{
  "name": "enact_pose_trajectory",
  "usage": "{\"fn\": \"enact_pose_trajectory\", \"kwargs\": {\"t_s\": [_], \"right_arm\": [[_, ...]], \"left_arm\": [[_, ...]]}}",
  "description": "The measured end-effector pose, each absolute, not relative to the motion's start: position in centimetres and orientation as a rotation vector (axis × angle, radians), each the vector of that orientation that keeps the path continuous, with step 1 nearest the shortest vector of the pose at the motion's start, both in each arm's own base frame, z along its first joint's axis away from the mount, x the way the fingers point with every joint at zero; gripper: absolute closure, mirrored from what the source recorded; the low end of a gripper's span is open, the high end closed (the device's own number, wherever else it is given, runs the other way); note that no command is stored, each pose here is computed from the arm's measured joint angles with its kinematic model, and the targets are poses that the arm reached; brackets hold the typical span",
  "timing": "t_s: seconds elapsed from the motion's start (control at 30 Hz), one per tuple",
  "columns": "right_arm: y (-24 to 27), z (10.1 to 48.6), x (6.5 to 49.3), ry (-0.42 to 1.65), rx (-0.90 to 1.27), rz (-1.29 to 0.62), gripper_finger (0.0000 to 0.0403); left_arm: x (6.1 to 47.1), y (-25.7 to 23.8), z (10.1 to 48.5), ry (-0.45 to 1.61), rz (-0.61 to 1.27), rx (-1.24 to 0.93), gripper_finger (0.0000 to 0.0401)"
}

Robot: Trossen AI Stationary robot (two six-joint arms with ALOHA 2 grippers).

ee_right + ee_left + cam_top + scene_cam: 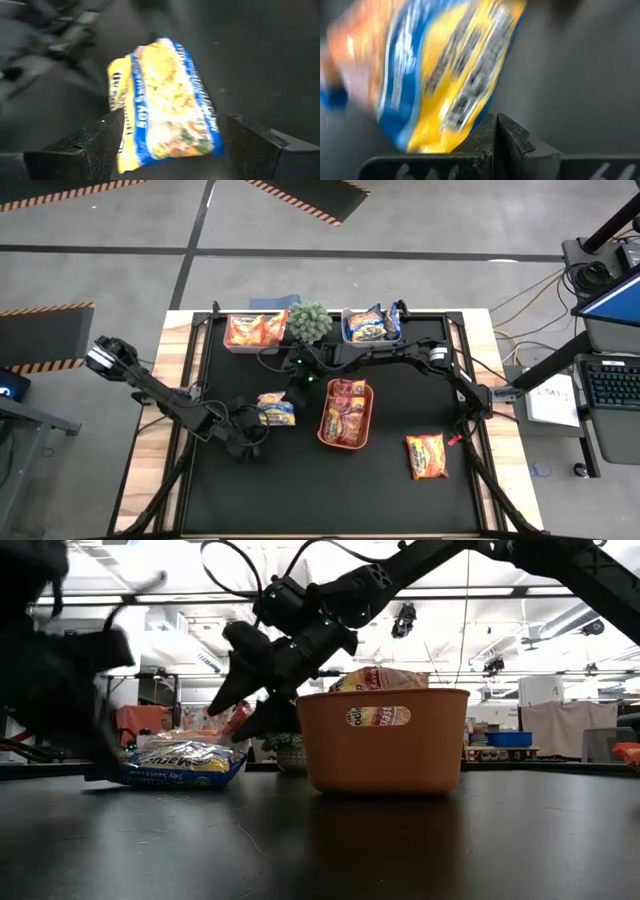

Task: Sort Maruchan noodles
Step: Put the blue noodle pack into the gray bin

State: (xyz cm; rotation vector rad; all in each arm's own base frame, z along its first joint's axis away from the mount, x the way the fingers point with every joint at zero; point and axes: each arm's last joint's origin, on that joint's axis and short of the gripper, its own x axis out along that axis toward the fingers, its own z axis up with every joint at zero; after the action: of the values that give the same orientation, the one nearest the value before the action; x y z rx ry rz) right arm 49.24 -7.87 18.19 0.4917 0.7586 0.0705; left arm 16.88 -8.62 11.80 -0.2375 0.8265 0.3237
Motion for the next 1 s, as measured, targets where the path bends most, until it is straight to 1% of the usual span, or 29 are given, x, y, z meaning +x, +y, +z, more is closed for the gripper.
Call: {"fn": "enact_pose_trajectory", "kwargs": {"t_s": [0.1,0.2,0.27,0.37,0.6,0.87,1.0], "right_arm": [[-8.1,18.1,49.2,0.767,0.484,0.040,0.0097],[-8.2,18.0,49.1,0.770,0.482,0.033,0.0096],[-8.2,18.0,49.1,0.772,0.483,0.033,0.0095],[-8.2,18.0,49.1,0.772,0.483,0.034,0.0094],[-8.4,17.9,49.1,0.773,0.510,0.019,0.0094],[-8.5,15.4,49.9,0.772,0.560,0.007,0.0094],[-8.4,14.9,50.3,0.753,0.608,0.075,0.0094]], "left_arm": [[17.6,-8.9,13.7,0.738,0.307,-0.183,0.0401],[17.2,-8.4,13.9,0.726,0.362,-0.094,0.0401],[17.1,-8.2,14.0,0.696,0.409,-0.077,0.0401],[16.6,-7.8,13.0,0.726,0.445,-0.068,0.0401],[16.2,-7.7,11.1,0.781,0.492,-0.124,0.0401],[16.5,-7.8,9.7,0.789,0.535,-0.113,0.0401],[16.6,-7.9,9.6,0.782,0.534,-0.118,0.0401]]}}
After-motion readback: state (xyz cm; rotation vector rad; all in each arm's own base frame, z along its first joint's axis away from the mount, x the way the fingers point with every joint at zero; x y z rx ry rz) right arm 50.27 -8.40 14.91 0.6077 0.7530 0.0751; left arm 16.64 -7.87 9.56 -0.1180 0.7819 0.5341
